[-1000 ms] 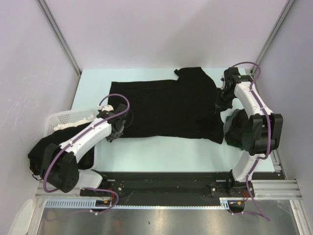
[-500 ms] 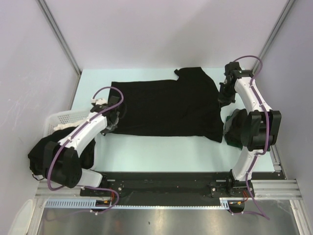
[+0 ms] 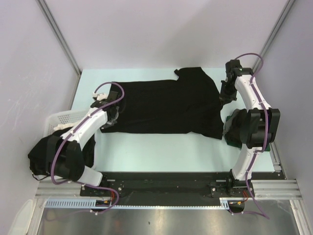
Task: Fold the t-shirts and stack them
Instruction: Fold the flattened tshirt in 1/3 of the way
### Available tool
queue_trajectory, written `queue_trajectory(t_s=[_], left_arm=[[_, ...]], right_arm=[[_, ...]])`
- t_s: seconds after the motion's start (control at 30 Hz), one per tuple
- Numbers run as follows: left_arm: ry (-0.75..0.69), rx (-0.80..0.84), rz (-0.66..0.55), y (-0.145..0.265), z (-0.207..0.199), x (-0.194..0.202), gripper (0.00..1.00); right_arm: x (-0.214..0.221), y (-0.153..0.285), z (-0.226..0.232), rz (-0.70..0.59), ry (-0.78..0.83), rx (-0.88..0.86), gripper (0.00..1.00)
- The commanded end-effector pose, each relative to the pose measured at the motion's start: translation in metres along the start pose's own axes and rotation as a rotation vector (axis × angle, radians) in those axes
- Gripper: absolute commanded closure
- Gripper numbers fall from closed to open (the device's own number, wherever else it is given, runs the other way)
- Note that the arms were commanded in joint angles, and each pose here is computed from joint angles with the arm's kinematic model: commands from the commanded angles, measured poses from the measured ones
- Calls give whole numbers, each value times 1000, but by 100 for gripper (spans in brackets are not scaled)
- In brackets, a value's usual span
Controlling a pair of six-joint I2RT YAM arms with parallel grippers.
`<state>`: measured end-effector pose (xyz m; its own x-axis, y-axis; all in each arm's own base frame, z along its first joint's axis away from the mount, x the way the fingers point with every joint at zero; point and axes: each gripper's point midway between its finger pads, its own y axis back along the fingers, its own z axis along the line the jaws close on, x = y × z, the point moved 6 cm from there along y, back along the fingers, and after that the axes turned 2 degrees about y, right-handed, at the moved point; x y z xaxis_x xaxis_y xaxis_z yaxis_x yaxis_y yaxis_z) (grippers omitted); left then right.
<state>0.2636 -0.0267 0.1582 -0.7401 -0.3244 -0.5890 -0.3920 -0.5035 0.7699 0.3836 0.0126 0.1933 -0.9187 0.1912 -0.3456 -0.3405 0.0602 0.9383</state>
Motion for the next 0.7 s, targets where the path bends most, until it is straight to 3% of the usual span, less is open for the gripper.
queue_trajectory(t_s=[0.0,0.67], left_arm=[[-1,-21,-59,1,3,-19,100],[2,-48,-72,-19,-3,-45,100]], right_arm=[[-22,11,-7,-77,2,35,100],[-39,-9,-7,-84,10,79,100]])
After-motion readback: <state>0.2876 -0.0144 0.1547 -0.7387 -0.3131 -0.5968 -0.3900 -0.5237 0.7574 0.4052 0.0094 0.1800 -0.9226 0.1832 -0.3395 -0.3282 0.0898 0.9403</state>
